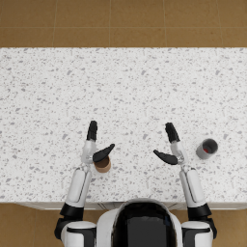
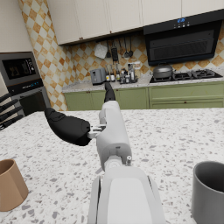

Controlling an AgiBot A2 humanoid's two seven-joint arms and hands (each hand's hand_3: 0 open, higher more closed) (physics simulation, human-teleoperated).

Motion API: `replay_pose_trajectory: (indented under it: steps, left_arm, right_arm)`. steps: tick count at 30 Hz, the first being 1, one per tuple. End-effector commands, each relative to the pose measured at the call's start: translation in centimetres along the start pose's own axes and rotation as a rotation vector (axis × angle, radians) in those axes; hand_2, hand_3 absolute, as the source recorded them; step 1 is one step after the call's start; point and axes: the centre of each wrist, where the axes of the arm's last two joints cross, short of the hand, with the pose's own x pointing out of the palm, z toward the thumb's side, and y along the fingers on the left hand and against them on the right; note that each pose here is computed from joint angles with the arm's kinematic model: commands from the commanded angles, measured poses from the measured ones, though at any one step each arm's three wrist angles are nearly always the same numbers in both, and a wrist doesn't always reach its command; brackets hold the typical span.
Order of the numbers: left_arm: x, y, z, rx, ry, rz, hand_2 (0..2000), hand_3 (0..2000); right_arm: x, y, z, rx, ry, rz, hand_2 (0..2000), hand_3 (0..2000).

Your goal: Pick up two cups and pour the berry on the right into the cup on the left

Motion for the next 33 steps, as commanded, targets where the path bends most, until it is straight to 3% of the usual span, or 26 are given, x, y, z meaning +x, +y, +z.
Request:
replay_pose_trajectory:
  steps: [1, 20, 22, 26, 33]
  left_arm:
    - [0.0, 0.0, 0.0, 0.0, 0.0, 0.0, 0, 0]
    - [0.4, 0.0, -0.7, -0.028, -0.002, -0.017, 0, 0]
    - [-0.2, -0.3, 0.1, 0.052, 0.004, -0.039, 0, 0]
    - [-1.4, -1.9, 0.2, 0.084, 0.02, -0.034, 0, 0]
    - [-2.6, -3.6, -0.1, 0.079, 0.246, 0.018, 0, 0]
  right_arm:
    - [0.0, 0.0, 0.0, 0.0, 0.0, 0.0, 0, 0]
    - [0.4, -0.1, -0.7, 0.027, -0.008, 0.017, 0, 0]
    - [0.6, 0.0, 0.1, -0.057, -0.01, -0.03, 0, 0]
    - [-0.9, 1.6, 0.5, -0.1, 0.005, -0.136, 0, 0]
    - [-3.0, 4.0, 1.3, -0.116, 0.247, -0.278, 0, 0]
